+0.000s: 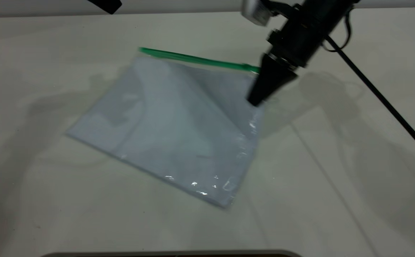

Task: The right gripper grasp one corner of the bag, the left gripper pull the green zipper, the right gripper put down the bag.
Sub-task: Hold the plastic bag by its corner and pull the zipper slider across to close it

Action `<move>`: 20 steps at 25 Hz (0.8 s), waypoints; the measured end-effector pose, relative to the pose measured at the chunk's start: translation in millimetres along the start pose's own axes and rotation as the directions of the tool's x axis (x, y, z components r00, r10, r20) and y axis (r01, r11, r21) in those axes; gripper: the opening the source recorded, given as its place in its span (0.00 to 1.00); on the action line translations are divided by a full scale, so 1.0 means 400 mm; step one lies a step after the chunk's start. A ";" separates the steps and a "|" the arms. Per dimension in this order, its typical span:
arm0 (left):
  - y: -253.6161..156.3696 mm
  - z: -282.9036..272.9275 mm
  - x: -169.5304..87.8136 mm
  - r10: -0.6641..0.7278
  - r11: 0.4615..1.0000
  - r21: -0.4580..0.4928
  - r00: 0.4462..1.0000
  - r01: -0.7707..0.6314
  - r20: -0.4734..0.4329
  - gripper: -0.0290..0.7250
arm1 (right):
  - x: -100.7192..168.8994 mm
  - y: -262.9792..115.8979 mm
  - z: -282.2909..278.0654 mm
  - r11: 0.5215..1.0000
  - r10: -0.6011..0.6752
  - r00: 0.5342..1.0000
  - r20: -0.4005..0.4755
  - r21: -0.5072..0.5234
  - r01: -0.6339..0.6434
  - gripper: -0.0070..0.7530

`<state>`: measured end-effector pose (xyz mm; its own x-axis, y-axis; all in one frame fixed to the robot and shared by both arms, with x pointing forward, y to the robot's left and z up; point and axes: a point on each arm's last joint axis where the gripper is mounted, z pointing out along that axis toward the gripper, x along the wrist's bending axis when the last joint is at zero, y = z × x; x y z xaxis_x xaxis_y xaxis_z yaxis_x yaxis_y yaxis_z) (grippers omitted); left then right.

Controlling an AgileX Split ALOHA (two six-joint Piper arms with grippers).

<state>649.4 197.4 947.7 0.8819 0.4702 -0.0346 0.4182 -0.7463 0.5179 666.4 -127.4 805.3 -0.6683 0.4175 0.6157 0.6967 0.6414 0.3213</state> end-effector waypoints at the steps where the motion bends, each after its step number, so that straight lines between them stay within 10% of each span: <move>1: 0.000 0.000 0.000 0.030 1.000 0.000 1.000 -0.030 0.000 0.79 | 0.004 0.011 0.001 0.998 0.019 1.000 -0.023 -0.053 -0.020 0.05; 9: 0.005 0.017 0.000 0.170 0.984 -0.053 0.985 -0.169 0.014 0.79 | -0.016 0.063 -0.016 0.945 0.119 0.993 -0.009 -0.305 -0.116 0.05; 20: 0.017 0.136 0.036 0.157 0.961 -0.243 0.984 -0.133 0.080 0.79 | -0.027 0.071 -0.019 0.941 0.036 0.997 0.068 -0.339 -0.011 0.05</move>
<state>676.5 173.5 904.3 0.9512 0.3078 -0.0214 0.2312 -0.6653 0.7099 695.2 -118.6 813.3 -0.6590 0.4828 0.5767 0.7510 0.3805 0.5396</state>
